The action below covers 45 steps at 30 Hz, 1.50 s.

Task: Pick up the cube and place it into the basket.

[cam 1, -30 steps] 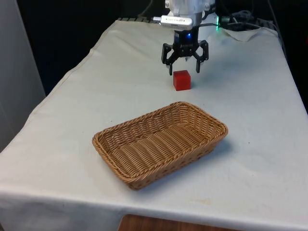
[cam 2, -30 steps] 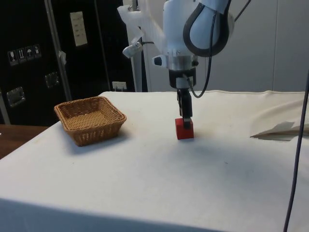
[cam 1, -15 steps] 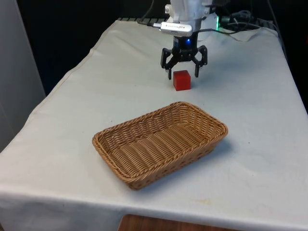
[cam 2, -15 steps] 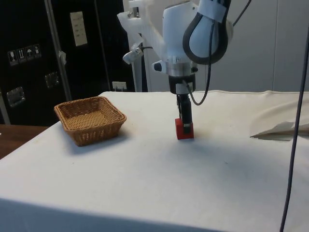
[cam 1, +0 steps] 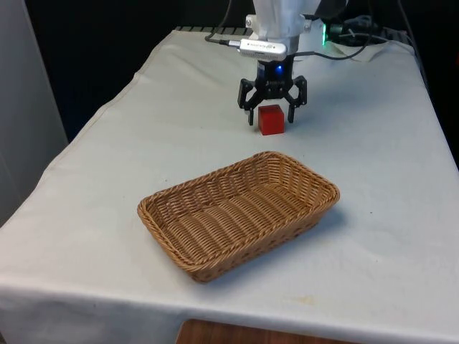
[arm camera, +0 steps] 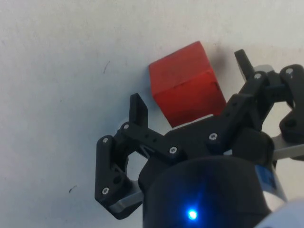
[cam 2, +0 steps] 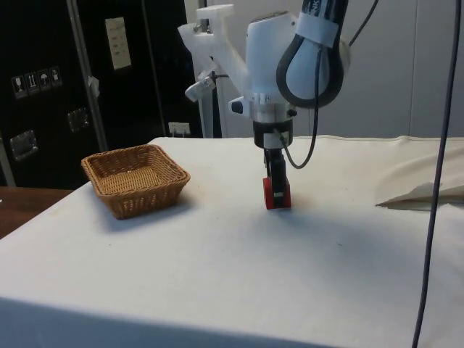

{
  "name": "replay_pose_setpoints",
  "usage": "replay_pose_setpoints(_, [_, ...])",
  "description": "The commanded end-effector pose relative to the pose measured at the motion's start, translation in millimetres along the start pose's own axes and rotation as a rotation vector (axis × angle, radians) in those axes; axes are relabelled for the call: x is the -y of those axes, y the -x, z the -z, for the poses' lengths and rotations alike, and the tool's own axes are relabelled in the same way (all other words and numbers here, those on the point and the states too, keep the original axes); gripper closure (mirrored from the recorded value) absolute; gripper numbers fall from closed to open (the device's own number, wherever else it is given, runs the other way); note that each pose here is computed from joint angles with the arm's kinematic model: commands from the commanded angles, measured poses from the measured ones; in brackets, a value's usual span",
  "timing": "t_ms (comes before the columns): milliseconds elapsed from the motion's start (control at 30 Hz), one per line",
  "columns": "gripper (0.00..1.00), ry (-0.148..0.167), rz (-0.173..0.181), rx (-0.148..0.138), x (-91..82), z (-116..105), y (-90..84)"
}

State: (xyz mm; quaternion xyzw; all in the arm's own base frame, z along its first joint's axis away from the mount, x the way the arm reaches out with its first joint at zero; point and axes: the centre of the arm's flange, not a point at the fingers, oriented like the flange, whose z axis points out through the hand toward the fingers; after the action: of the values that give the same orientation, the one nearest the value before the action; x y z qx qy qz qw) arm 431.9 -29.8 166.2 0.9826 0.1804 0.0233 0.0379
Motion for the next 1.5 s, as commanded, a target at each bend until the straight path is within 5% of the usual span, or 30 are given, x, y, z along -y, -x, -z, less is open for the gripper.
replay_pose_setpoints(0, [0.00,0.001,-0.002,-0.008,1.1,-0.3,-1.1])
replay_pose_setpoints(933, [0.00,0.001,0.001,0.002,-0.2,-3.7,-1.8])
replay_pose_setpoints(1033, [0.27,0.000,0.000,0.003,-0.3,-4.3,-1.9])
replay_pose_setpoints(1100, [0.67,0.000,0.002,0.006,-0.6,-3.5,-1.0])
replay_pose_setpoints(1133, [0.67,0.000,0.000,0.003,-0.3,-4.3,-1.9])
replay_pose_setpoints(1233, [0.99,0.000,0.001,0.004,0.2,-4.7,-1.9])
replay_pose_setpoints(1467, [1.00,0.000,0.001,0.003,0.1,-4.6,-2.0])
